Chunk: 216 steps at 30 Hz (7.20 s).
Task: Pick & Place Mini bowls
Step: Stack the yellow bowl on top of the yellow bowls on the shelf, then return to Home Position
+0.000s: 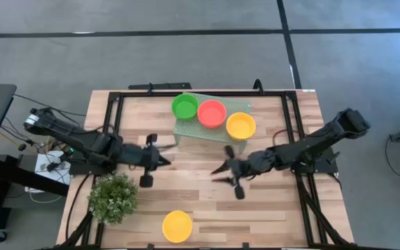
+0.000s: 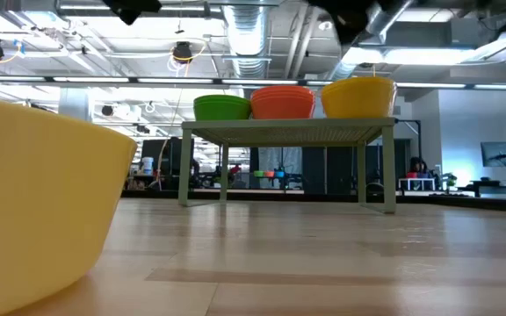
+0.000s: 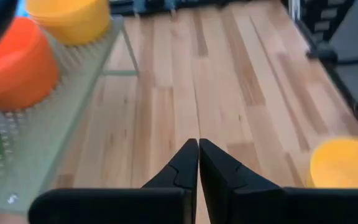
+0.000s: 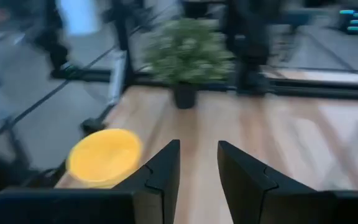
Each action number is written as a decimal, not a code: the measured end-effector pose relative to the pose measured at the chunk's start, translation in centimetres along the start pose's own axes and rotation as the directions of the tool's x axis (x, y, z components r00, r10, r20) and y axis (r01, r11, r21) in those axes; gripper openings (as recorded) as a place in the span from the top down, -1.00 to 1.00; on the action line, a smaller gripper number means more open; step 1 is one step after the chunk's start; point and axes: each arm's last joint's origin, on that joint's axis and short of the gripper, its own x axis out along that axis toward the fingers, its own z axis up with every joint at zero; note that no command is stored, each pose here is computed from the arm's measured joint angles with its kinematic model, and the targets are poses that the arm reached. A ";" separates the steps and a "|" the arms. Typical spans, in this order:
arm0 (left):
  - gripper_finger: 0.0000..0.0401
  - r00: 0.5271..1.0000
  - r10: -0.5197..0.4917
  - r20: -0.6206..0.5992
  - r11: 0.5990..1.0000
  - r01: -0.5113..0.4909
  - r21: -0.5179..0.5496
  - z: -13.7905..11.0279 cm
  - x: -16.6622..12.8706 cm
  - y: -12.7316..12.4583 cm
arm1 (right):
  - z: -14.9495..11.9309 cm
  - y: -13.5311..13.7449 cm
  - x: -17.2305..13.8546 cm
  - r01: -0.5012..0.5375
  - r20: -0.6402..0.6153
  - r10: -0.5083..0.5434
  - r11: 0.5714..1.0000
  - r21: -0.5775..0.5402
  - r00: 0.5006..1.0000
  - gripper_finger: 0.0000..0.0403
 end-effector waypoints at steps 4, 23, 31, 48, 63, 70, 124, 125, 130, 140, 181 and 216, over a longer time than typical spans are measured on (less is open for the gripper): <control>0.86 1.000 0.008 -0.030 0.997 -0.006 0.081 -1.6 0.3 -2.3 | 2.1 2.6 3.8 -0.127 -0.060 0.121 0.984 -0.123 0.991 0.49; 0.62 0.999 0.045 0.004 0.999 -0.045 0.004 -6.5 2.0 -4.5 | -0.8 10.2 17.1 -0.416 -0.444 0.376 0.909 0.007 0.814 0.40; 0.62 0.999 0.042 0.014 0.999 -0.041 -0.030 -6.6 2.0 -4.5 | -3.5 11.1 19.1 -0.422 -0.517 0.370 0.906 0.018 0.772 0.22; 0.63 0.999 0.039 0.031 0.998 -0.037 -0.040 -6.4 2.0 -4.5 | -5.3 9.1 19.7 -0.369 -0.611 0.249 0.926 -0.077 0.752 0.51; 0.63 0.998 0.037 0.041 0.998 -0.035 -0.043 -6.3 2.0 -4.6 | -2.5 7.0 17.2 -0.374 -0.691 0.199 0.921 -0.111 0.695 0.97; 0.63 0.998 0.036 0.044 0.998 -0.034 -0.045 -6.3 2.0 -4.6 | 4.0 5.7 11.1 -0.261 -0.711 0.043 0.944 -0.200 0.702 0.99; 0.63 0.995 0.028 0.095 0.999 -0.023 -0.045 -5.7 2.0 -4.7 | 8.5 -9.3 -7.7 0.400 -0.681 -0.350 0.912 -0.091 0.643 0.66; 0.63 0.995 0.028 0.095 0.999 -0.024 -0.045 -5.7 2.0 -4.6 | 8.5 -9.3 -7.7 0.399 -0.681 -0.349 0.912 -0.091 0.644 0.63; 0.63 0.995 0.027 0.098 0.999 -0.023 -0.046 -5.7 2.0 -4.7 | 8.6 -9.2 -8.0 0.406 -0.675 -0.346 0.911 -0.075 0.651 0.58; 0.63 0.923 0.315 0.222 0.948 -0.296 -0.114 -4.5 -0.5 -2.7 | 11.1 -7.7 -11.6 0.347 -0.555 -0.331 0.934 -0.080 0.763 0.58; 0.85 0.748 -0.069 0.660 0.997 0.082 0.011 -15.0 -6.2 1.6 | -9.1 -6.2 -18.8 0.188 0.254 -0.155 0.976 -0.111 0.955 0.58; 0.94 0.755 0.139 0.641 0.986 -0.046 -0.159 -17.0 -3.2 2.9 | -12.0 -6.3 -16.9 0.160 0.280 -0.154 0.987 0.001 0.948 0.58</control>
